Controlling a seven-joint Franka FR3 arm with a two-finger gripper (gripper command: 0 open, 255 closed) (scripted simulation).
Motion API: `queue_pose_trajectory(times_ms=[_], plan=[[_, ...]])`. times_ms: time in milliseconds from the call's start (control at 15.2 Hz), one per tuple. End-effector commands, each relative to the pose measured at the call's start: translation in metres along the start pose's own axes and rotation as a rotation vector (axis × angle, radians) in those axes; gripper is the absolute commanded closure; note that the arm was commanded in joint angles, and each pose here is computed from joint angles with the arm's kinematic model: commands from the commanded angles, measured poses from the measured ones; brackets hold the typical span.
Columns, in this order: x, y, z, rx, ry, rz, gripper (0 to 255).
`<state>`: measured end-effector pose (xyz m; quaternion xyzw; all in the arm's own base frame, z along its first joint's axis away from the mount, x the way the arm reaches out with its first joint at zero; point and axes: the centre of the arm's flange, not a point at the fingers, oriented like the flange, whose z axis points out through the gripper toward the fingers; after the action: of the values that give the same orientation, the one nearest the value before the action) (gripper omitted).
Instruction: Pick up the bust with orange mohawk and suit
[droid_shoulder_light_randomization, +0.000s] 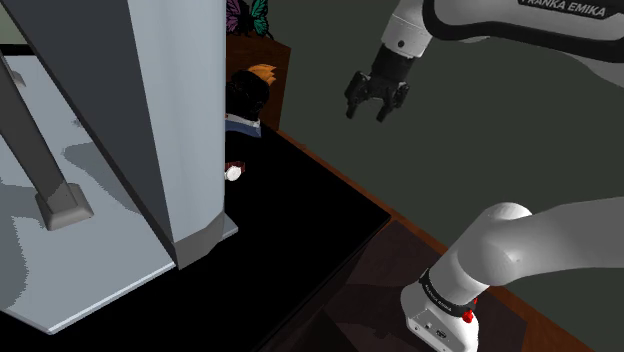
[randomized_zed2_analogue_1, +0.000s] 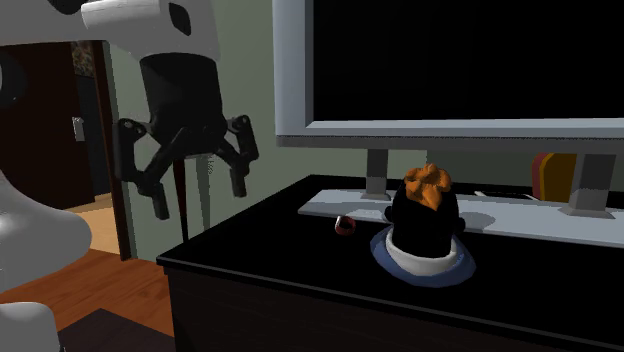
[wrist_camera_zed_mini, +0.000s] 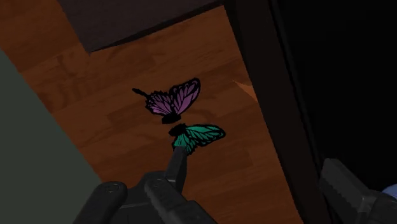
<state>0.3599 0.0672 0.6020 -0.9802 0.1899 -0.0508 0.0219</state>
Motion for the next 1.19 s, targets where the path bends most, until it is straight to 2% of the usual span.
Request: queue_pose_trajectory(times_ms=[0, 528, 1122], plan=[[0.008, -0.021, 0.004, 0.03, 0.023, 0.068, 0], [0.049, -0.095, 0.006, 0.14, 0.112, 0.317, 0], [0.115, -0.163, -0.006, 0.263, 0.213, 0.597, 0]])
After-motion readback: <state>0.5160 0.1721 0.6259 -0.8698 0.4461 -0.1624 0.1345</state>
